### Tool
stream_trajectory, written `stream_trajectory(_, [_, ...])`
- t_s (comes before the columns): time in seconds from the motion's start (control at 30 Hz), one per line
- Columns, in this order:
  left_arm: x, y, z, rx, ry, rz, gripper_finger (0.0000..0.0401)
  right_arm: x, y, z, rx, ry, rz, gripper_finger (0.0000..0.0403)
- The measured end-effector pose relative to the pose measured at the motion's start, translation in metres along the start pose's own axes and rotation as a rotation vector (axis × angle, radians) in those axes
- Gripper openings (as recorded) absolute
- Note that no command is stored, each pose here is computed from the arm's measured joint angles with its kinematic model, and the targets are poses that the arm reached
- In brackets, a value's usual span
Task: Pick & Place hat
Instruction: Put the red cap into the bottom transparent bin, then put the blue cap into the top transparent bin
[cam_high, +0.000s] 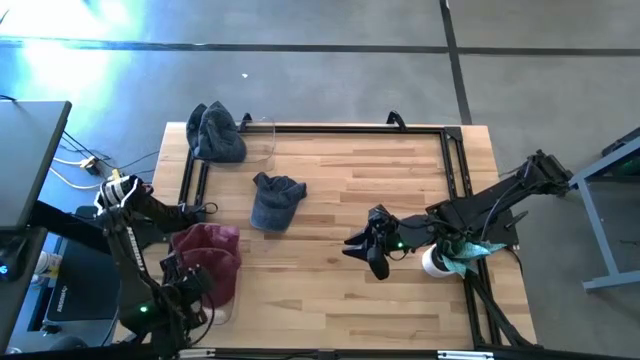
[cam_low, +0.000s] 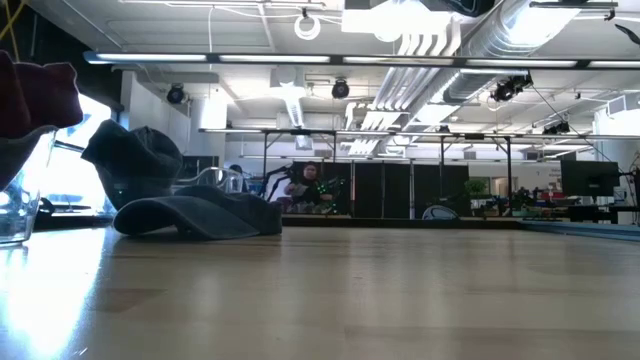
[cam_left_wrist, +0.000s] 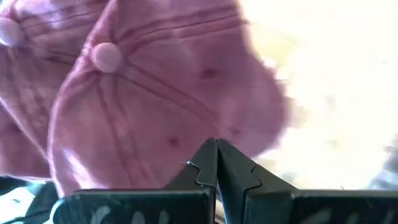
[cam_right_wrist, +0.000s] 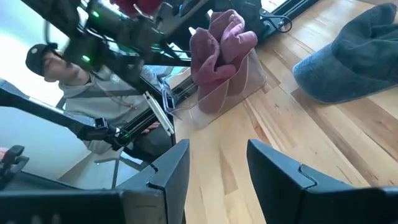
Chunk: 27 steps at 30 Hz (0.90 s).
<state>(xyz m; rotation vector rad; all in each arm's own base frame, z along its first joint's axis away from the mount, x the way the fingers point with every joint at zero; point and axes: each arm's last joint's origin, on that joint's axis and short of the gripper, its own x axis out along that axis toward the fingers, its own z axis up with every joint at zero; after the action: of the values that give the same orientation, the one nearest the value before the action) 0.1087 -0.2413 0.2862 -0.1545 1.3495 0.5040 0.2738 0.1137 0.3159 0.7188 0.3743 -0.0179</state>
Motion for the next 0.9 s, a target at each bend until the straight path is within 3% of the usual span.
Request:
stream_trajectory(0.17, [-0.041, -0.004, 0.012, -0.079, -0.088, -0.183, 0.0000, -0.001, 0.004, 0.000, 0.006, -0.006, 0.033, 0.0156])
stream_trajectory(0.27, [-0.064, -0.006, 0.022, -0.138, -0.254, -0.318, 0.0000, 0.001, 0.009, 0.004, 0.010, -0.072, 0.071, 0.0156])
stream_trajectory(0.4, [-0.078, -0.012, 0.031, -0.217, -0.505, -0.434, 0.0000, 0.008, 0.000, 0.013, 0.038, -0.130, 0.025, 0.0156])
stream_trajectory(0.5, [-0.080, -0.015, 0.033, -0.254, -0.592, -0.460, 0.0000, 0.022, -0.014, 0.022, 0.051, -0.115, 0.003, 0.0160])
stream_trajectory(0.67, [-0.076, -0.019, 0.050, -0.323, -0.595, -0.457, 0.0000, 0.053, -0.031, 0.045, -0.064, -0.054, -0.011, 0.0183])
stream_trajectory(0.9, [-0.071, -0.019, 0.074, -0.384, -0.558, -0.449, 0.0000, 0.103, -0.090, 0.085, -0.170, 0.078, -0.156, 0.0239])
